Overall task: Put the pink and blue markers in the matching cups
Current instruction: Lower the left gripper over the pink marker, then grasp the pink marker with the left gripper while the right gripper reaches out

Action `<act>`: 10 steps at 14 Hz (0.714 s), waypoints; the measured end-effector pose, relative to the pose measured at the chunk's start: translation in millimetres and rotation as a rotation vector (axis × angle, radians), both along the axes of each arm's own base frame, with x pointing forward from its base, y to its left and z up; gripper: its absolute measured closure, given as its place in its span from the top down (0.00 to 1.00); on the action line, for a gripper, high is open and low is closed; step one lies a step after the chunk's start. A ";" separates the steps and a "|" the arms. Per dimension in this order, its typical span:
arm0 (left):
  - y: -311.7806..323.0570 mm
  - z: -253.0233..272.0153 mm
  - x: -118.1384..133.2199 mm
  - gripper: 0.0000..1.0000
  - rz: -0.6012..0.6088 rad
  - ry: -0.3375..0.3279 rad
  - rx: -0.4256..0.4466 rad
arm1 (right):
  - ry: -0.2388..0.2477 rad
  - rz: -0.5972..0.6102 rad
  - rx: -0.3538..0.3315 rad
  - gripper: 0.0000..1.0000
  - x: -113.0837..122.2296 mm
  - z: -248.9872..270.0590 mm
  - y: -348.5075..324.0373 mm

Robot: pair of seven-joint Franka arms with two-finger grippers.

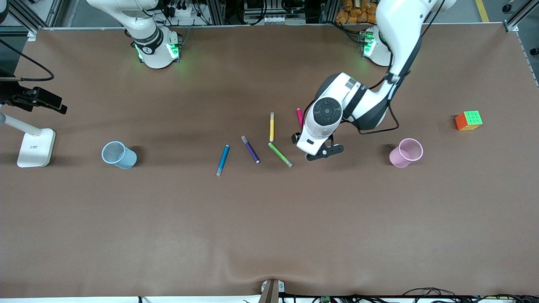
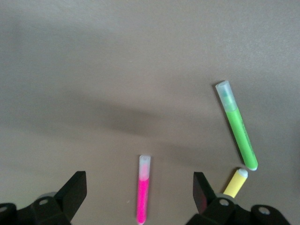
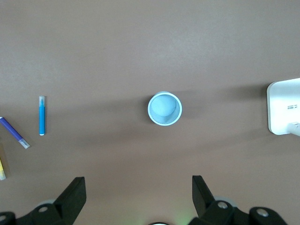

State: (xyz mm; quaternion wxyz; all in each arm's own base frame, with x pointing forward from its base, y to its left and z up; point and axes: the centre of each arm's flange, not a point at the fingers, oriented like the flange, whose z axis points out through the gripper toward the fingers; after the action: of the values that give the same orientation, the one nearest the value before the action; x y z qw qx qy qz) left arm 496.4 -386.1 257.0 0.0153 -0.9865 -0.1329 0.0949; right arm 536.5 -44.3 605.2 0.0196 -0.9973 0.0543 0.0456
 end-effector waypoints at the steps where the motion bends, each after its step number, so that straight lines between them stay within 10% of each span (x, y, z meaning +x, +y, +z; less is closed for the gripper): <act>1: 0.4 -11.2 -2.6 1.00 0.002 -0.011 -0.011 | 0.001 0.000 0.000 1.00 0.2 -0.5 0.0; 10: -22.7 -52.3 -54.8 1.00 0.019 -0.002 0.010 | 0.010 0.000 0.000 1.00 2.8 -5.6 0.1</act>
State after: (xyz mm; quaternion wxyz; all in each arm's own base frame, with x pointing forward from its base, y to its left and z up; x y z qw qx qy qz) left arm 441.6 -408.8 204.8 0.0190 -0.9852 -0.1426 0.0935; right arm 539.3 -44.1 599.6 0.0194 -0.9971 0.0542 0.0505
